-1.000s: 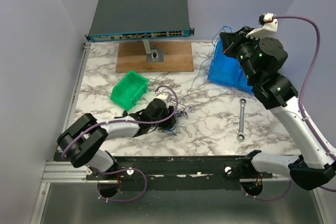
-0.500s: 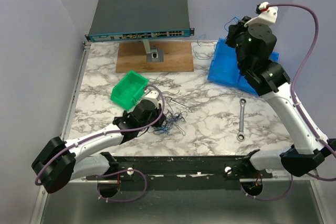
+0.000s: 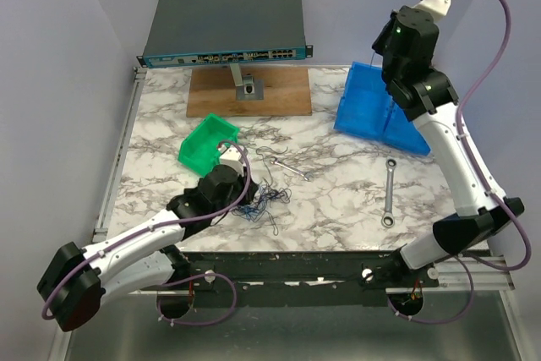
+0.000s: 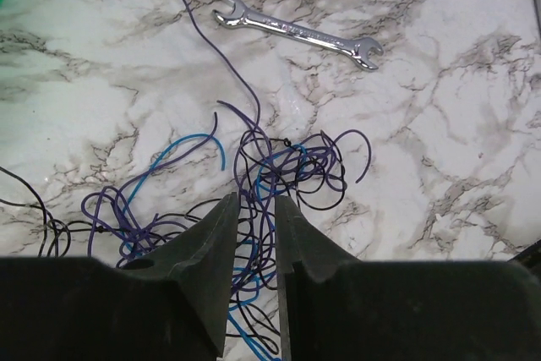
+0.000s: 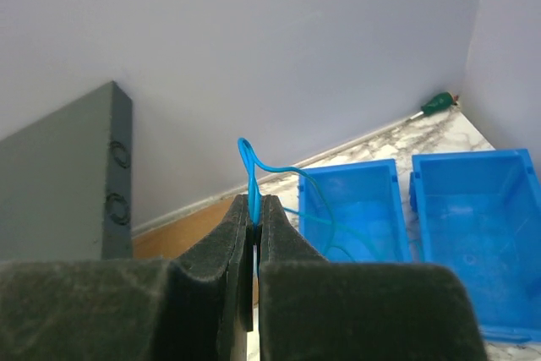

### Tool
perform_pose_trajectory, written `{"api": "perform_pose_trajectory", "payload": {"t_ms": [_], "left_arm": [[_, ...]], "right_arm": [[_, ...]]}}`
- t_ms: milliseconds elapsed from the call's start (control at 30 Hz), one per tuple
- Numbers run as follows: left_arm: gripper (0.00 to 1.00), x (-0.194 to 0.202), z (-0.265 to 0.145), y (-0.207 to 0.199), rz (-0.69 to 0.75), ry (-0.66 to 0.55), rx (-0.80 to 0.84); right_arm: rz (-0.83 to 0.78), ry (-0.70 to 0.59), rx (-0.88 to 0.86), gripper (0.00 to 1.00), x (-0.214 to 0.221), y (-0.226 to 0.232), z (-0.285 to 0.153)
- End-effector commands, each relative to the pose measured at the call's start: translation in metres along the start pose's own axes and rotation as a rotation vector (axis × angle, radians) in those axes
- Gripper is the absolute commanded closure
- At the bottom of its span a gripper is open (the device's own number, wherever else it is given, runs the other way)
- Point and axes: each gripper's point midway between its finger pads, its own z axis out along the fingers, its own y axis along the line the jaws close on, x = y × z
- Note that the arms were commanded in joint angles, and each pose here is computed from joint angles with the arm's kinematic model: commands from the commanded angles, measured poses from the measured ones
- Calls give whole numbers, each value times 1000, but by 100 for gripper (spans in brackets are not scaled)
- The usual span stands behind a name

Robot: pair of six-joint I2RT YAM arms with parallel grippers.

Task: Untangle the cables

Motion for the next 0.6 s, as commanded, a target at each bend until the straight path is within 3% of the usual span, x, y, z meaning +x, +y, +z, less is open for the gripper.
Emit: {"api": "perform_pose_trajectory", "payload": {"t_ms": [0, 267, 567], "left_arm": [[73, -20, -10, -10, 33, -58, 47], [58, -28, -20, -12, 45, -89, 69], [51, -43, -36, -9, 33, -179, 73]], "right_arm": [[-30, 17, 77, 99, 15, -12, 24], [-46, 18, 122, 99, 20, -21, 54], [-64, -18, 107, 99, 1, -10, 70]]}}
